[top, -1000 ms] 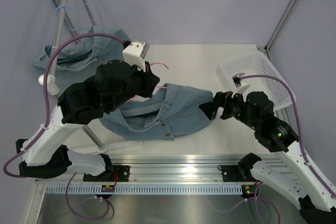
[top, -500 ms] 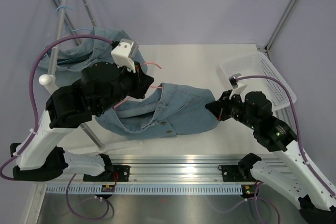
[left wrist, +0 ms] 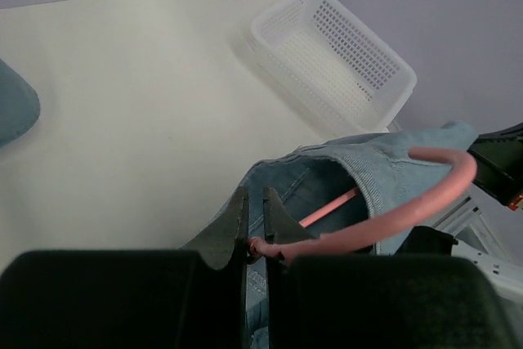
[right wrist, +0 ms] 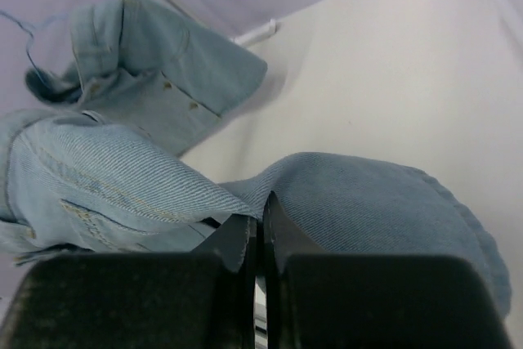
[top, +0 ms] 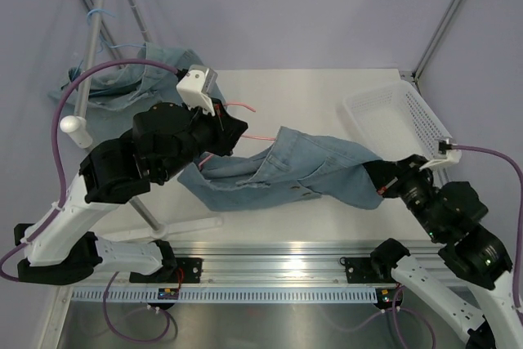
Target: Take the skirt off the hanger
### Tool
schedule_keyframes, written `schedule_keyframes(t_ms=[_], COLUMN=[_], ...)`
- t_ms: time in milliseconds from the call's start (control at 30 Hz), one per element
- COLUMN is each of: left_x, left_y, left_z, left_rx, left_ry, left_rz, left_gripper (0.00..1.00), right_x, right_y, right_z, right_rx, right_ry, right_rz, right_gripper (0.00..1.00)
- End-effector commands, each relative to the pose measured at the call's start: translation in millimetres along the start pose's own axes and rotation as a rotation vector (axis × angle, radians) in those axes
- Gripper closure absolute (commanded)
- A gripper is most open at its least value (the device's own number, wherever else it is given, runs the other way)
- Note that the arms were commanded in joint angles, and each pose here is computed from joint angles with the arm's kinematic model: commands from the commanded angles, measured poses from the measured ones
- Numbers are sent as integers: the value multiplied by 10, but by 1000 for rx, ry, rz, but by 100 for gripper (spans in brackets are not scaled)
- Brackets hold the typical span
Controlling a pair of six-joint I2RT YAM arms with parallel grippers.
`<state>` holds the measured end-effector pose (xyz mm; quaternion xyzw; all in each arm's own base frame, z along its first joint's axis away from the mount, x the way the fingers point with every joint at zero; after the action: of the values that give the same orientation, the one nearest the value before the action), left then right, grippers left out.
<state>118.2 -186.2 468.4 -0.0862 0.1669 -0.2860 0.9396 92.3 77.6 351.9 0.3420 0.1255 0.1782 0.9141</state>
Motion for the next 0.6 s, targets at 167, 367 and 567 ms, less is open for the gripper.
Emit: schedule_keyframes(t_ms=[167, 367, 567], left_x=[-310, -494, -624], left_y=[265, 403, 561], left_z=[139, 126, 63], left_rx=[5, -8, 11], left_ry=[-120, -150, -149], left_rz=[90, 121, 193], left_gripper=[100, 100, 100], right_x=[-639, -877, -1221], right_y=[-154, -243, -383], right_z=[555, 636, 757], right_rx=[162, 166, 189], right_ry=[-340, -380, -454], right_rz=[-318, -418, -478], right_gripper=[100, 100, 100])
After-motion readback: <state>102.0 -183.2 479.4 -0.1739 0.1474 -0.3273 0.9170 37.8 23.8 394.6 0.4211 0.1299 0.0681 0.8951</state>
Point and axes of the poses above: each gripper's point midway between its finger pads, its own x axis out along the fingers, its own y axis along the line the jaws close on, z = x × y, the point moved 9 cm from there along -x, back along the fingers, and after that the axes turned 4 degrees about x, right-handed, at the moved point
